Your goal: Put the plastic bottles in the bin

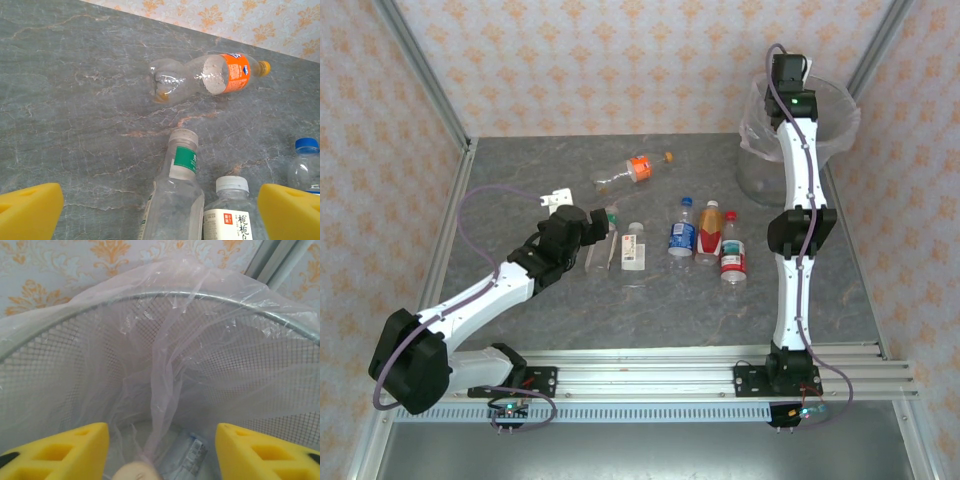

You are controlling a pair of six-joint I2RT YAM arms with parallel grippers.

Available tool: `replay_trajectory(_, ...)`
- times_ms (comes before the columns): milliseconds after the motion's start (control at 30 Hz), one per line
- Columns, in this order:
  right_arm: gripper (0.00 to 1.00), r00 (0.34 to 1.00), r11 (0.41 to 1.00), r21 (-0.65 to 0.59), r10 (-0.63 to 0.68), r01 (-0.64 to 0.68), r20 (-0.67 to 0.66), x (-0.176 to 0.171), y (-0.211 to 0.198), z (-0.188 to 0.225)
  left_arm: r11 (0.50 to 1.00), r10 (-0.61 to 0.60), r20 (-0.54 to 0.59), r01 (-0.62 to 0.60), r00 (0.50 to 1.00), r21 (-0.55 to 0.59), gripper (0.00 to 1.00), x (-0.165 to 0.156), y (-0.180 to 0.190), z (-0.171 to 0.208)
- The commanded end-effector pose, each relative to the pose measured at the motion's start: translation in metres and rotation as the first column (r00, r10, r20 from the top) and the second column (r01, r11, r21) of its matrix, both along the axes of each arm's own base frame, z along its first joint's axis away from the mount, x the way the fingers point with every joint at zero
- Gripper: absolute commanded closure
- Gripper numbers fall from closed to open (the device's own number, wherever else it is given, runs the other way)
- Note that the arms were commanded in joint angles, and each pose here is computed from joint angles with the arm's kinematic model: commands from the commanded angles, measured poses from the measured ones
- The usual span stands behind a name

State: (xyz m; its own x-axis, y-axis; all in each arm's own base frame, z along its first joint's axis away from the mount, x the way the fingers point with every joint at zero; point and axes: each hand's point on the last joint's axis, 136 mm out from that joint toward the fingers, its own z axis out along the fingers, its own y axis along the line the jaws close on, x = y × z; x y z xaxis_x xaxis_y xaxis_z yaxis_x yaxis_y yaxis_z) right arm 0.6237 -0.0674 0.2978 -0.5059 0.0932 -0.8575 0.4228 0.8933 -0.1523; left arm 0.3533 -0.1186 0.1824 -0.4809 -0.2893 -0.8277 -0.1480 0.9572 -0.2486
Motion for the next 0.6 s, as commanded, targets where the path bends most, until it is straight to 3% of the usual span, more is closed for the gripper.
replay_trajectory(0,0.37,1.0,1.0,0.004,-0.003,0.003,0.011,-0.005,-0.001,0.01,0.999,0.048,-0.001,-0.048,0.999,0.002,0.0,0.003,0.009,0.007)
replay_trajectory(167,0.23,0.999,1.0,0.02,-0.019,0.018,0.05,-0.012,-0.002,0.029,0.999,0.044,-0.01,-0.044,0.999,0.005,0.0,0.004,0.007,0.004)
replay_trajectory(267,0.02,0.996,0.998,0.047,-0.036,0.032,0.087,-0.018,-0.002,0.043,0.999,0.041,-0.017,-0.041,0.999,0.006,0.0,0.004,0.007,0.002)
replay_trajectory(567,0.01,0.979,0.994,0.066,-0.097,0.087,0.177,-0.032,-0.009,0.078,0.999,0.042,-0.018,-0.042,0.999,0.009,0.0,0.003,0.008,0.0)
